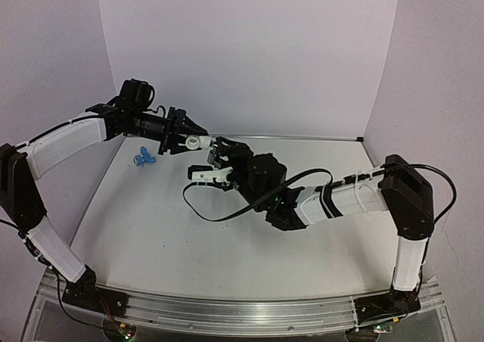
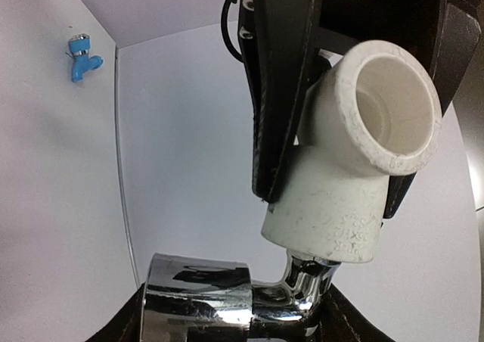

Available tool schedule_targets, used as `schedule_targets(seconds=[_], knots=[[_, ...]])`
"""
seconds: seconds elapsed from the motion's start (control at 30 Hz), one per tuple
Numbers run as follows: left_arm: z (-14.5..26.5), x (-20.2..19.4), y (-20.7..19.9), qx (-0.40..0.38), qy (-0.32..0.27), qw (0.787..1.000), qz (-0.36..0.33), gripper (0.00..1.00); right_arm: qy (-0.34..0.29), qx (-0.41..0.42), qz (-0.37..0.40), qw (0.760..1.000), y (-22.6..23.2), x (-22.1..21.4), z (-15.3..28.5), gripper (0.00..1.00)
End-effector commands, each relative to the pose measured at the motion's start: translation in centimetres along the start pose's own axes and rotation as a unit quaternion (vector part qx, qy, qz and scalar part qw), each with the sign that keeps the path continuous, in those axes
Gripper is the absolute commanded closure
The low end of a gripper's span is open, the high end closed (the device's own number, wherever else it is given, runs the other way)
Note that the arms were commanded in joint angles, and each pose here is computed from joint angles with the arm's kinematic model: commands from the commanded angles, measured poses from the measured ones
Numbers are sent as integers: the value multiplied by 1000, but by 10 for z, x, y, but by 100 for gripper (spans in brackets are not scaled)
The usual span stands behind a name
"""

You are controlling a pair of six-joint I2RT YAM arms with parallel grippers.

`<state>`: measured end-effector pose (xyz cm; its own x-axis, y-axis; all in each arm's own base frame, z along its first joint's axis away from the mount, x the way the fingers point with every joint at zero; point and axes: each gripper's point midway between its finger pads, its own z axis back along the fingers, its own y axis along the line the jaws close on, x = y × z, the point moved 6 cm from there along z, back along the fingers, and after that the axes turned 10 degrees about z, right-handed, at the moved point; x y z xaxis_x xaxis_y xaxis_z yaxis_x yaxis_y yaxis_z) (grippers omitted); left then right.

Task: Install the water faucets
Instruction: Screw the water faucet onto the adaptor.

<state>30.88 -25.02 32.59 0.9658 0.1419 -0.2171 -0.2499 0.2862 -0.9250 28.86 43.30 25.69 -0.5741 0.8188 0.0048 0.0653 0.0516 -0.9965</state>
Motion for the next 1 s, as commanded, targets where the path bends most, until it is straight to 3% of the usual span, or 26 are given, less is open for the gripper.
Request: schedule_targets(seconds=[0.0,0.07,0.17,0.27,0.4,0.53,0.67,0.8,0.87,0.97], knots=[[13,-18,-24,-41,5,989,-139,100,-38,3,-173,984,-62,7,15,78],[12,-18,-17,-38,9,984,-173,100,-86,72,-233,966,-66,12,24,84],[8,-18,-4,-32,20,977,-211,100,-186,190,-307,914,-71,23,47,90],[3,-17,8,-29,34,970,-239,100,-240,267,-379,853,-81,23,61,96],[0,-20,18,-31,50,957,-283,100,-292,356,-485,744,-87,8,66,97],[4,-35,22,-52,73,924,-371,100,-329,453,-560,611,-84,-9,65,95],[12,-60,30,-68,71,849,-518,100,-331,521,-598,512,-74,-10,59,92],[26,-86,44,-98,75,765,-632,100,-287,533,-652,457,-63,-17,41,90],[30,-94,47,-110,74,735,-665,100,-269,533,-680,426,-62,-24,34,85],[32,-101,50,-121,78,718,-681,100,-251,519,-713,399,-63,-34,26,72]])
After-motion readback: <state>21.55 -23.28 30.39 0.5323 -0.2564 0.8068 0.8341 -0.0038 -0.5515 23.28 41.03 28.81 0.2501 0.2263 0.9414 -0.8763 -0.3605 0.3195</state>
